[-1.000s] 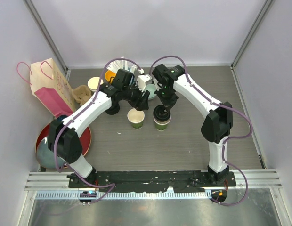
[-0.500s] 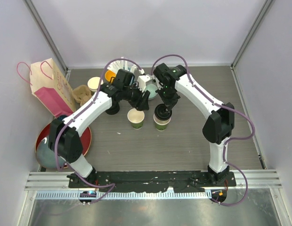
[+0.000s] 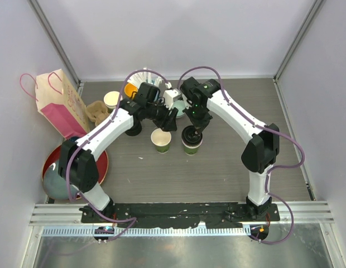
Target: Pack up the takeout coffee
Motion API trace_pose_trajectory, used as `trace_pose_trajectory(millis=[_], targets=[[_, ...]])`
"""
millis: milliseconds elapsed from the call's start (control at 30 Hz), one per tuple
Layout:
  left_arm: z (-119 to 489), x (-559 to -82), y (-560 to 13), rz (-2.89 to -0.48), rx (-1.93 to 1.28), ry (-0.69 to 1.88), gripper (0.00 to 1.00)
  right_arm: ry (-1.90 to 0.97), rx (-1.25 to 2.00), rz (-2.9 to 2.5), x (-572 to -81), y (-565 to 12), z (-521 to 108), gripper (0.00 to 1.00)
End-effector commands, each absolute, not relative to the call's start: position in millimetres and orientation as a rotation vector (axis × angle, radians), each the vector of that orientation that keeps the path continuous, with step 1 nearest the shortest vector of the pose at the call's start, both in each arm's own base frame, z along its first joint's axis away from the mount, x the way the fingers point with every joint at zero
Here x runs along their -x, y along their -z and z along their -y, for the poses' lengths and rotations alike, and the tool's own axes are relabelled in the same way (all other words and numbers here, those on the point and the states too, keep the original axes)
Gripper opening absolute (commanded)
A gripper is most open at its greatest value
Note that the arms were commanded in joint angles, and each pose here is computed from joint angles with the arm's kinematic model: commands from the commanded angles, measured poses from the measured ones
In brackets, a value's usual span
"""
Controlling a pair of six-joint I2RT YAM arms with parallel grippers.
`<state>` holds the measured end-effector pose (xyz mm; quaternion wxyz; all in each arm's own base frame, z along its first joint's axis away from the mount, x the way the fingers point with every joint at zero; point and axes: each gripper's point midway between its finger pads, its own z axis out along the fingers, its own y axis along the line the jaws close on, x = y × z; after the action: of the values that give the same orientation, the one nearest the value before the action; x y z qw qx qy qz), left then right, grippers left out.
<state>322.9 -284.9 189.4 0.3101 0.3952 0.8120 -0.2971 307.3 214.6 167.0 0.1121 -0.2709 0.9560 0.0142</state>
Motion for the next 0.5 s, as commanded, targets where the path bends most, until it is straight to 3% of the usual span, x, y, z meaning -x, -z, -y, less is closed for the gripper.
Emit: trace_pose_trajectory(millis=[0,467], targets=[[293.8,-322.3,-193.6,-2.101,-1.066,0.816,0.52,0.005,0.852,-2.906,-284.7,-164.8,-200.3,0.01],[310.2,-314.7,-172.8,-2.154,-1.018,0.876,0.57,0.034,0.883,-2.939,-287.4,-148.2,-201.0,0.01]])
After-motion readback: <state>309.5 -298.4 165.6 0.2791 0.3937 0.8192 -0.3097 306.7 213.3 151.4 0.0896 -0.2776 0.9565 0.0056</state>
